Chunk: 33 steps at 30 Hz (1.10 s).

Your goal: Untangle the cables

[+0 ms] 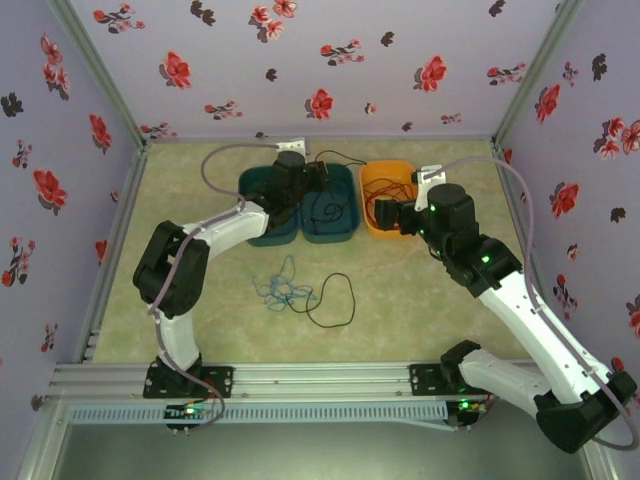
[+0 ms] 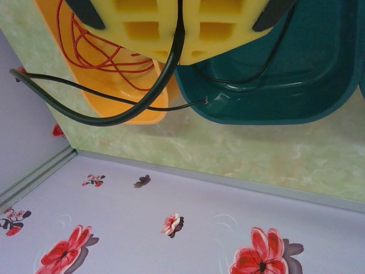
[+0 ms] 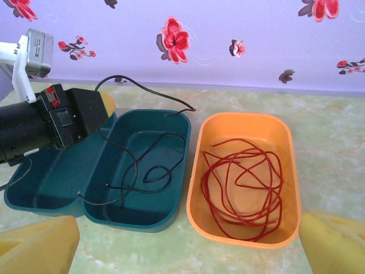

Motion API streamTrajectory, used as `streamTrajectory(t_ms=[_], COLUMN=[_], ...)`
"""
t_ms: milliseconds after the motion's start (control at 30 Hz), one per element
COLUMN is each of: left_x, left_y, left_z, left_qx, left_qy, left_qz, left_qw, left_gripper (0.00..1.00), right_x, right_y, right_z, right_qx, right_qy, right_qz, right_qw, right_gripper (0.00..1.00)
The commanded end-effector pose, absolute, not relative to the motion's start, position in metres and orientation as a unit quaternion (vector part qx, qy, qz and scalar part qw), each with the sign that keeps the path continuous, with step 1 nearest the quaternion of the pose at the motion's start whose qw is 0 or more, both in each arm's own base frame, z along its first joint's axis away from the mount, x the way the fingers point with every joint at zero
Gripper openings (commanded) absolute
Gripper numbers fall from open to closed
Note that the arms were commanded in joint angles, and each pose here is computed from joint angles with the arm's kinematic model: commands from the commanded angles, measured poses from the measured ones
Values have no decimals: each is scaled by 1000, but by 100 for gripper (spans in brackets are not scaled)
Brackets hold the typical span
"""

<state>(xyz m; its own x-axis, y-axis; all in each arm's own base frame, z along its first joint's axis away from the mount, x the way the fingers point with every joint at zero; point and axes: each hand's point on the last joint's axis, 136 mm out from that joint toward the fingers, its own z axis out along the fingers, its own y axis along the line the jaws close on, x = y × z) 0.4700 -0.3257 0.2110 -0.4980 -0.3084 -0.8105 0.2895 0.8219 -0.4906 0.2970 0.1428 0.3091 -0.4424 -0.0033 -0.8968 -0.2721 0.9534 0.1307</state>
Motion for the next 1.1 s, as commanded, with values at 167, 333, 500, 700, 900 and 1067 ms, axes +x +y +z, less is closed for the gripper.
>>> streamTrajectory(t_ms=[167, 333, 500, 700, 900, 1067], left_x=[443, 429, 414, 403, 402, 399], left_y=[-332, -329, -329, -329, -326, -327], left_z=[254, 262, 261, 266, 272, 275], left_qx=[95, 158, 236, 280, 286, 290], left_qy=[794, 793, 788, 776, 770, 766], left_qz=[-327, -335, -320, -318, -323, -330], left_qw=[504, 484, 470, 467, 471, 469], left_gripper=[1, 1, 1, 1, 2, 2], right_x=[337, 362, 378, 380, 372, 370], right_y=[158, 172, 194, 219, 231, 238], right_z=[301, 304, 306, 305, 293, 276], right_qx=[-121, -174, -236, -295, -324, -330], right_qy=[861, 855, 851, 845, 845, 853], right_qz=[127, 130, 141, 180, 209, 223], right_qw=[478, 471, 448, 409, 370, 336], right_gripper=[99, 94, 83, 71, 61, 56])
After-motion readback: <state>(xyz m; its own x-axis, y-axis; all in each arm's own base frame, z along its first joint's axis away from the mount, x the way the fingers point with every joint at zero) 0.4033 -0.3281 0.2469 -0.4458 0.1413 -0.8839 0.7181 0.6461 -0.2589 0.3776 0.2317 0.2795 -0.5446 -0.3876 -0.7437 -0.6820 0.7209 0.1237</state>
